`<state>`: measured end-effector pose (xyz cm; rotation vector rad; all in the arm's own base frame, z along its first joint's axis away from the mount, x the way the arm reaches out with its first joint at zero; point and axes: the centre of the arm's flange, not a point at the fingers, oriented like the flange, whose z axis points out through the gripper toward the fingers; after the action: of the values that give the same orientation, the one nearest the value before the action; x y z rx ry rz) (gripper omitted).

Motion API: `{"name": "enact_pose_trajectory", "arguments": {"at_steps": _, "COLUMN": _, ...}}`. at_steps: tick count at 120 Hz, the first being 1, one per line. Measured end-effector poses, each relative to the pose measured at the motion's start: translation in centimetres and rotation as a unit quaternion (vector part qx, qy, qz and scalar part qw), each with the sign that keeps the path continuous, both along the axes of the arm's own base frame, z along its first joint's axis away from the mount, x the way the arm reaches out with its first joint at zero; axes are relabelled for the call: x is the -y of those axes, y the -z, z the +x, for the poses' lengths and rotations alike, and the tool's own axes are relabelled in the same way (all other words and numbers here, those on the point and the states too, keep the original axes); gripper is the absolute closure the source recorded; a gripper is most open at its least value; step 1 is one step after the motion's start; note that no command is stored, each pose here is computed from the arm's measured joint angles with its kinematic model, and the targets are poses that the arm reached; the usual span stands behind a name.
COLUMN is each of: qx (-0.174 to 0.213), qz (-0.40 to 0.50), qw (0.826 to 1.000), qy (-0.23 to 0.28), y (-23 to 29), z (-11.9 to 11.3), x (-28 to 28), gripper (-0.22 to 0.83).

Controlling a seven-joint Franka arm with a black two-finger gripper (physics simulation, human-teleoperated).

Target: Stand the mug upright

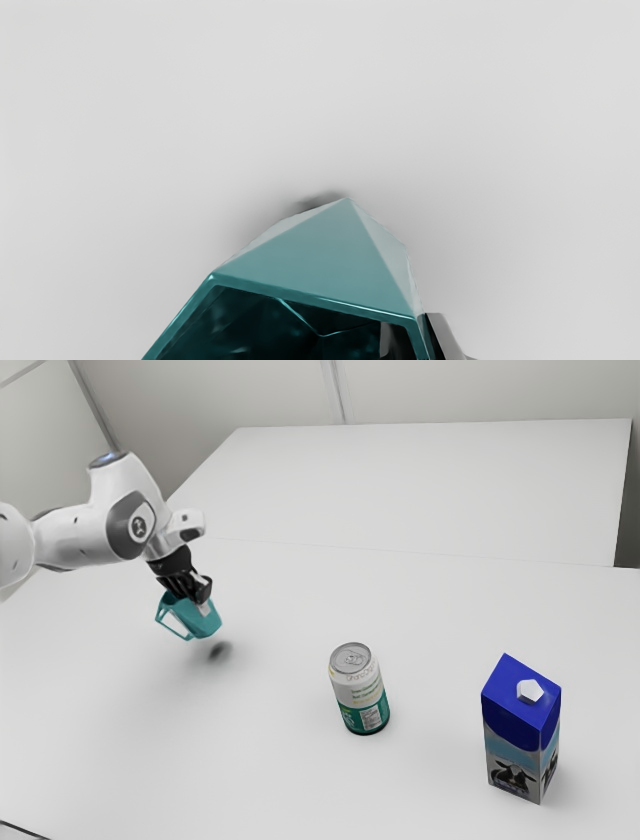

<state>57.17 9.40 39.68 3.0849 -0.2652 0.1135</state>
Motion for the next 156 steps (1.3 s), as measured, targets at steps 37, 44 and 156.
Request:
{"name": "enact_pose_trajectory", "arguments": {"at_steps": 37, "qx": 0.006, "qz": 0.034, "qw": 0.999, "qy": -0.006, "y": 1.7, "z": -1.8, "x": 2.4, "gripper": 0.78}}
{"name": "enact_pose_trajectory", "arguments": {"at_steps": 44, "qx": 0.002, "qz": 0.034, "qw": 0.999, "qy": -0.012, "y": 2.3, "z": -2.0, "x": 2.5, "gripper": 0.78}}
{"name": "enact_pose_trajectory", "arguments": {"at_steps": 156, "qx": 0.026, "qz": 0.030, "qw": 0.997, "qy": -0.067, "y": 0.2, "z": -1.7, "x": 2.6, "gripper": 0.09}}
